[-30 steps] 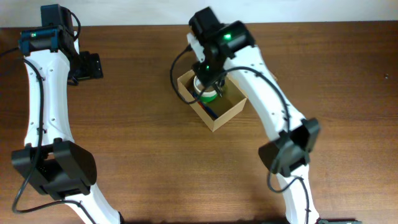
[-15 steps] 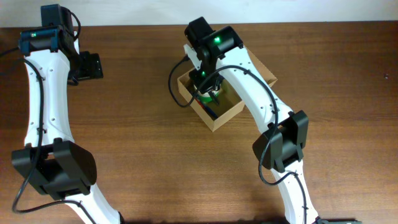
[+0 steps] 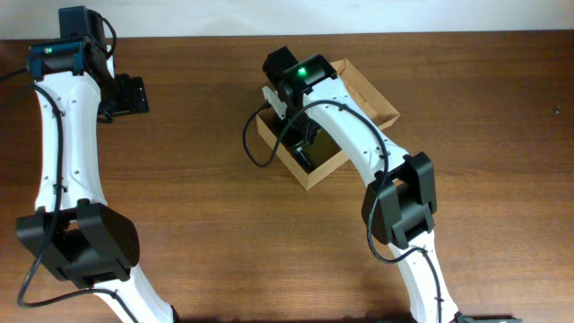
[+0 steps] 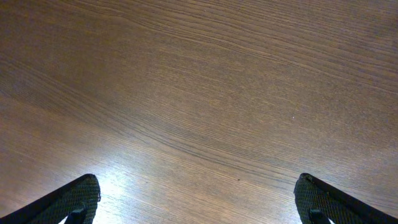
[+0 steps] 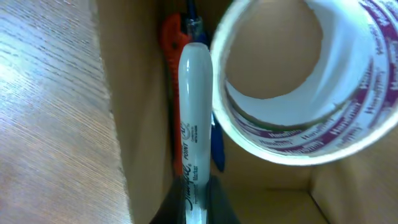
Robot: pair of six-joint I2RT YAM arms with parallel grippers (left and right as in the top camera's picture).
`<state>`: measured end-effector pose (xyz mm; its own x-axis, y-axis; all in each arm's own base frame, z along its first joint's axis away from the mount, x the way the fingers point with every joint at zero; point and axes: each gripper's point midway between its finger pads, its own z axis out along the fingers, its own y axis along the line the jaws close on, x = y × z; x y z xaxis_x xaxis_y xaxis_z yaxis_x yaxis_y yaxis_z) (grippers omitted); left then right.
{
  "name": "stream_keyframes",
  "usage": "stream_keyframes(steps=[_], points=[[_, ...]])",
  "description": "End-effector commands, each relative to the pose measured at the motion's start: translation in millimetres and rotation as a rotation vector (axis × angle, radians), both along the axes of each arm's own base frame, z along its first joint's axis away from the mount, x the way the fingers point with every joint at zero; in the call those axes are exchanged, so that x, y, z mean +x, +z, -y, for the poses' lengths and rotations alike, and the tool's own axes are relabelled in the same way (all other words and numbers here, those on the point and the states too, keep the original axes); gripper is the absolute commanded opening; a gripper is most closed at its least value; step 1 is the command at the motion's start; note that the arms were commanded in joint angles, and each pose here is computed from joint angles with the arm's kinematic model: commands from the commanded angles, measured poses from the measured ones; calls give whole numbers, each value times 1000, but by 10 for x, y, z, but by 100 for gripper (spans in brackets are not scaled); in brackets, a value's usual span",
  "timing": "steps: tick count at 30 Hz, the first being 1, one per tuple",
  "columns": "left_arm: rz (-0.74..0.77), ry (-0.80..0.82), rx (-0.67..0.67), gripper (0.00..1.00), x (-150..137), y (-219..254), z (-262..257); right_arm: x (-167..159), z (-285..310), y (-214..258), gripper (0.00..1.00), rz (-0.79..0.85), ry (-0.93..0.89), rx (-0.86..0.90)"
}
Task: Pack container
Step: 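Lower the white marker into the box and open the right gripper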
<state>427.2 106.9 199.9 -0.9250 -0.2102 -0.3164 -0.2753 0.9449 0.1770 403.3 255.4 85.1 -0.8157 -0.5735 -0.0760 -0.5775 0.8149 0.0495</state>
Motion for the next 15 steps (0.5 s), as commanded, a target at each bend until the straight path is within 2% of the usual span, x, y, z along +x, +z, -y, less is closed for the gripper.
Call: stream_keyframes(steps=[1,15], points=[[-12,1,-7,100,3,-55,-23,-90,-125,-78,4,-23,37,13],[-12,1,-8,100,3,-55,-22,-68,-160,-178,4,-14,42,19]])
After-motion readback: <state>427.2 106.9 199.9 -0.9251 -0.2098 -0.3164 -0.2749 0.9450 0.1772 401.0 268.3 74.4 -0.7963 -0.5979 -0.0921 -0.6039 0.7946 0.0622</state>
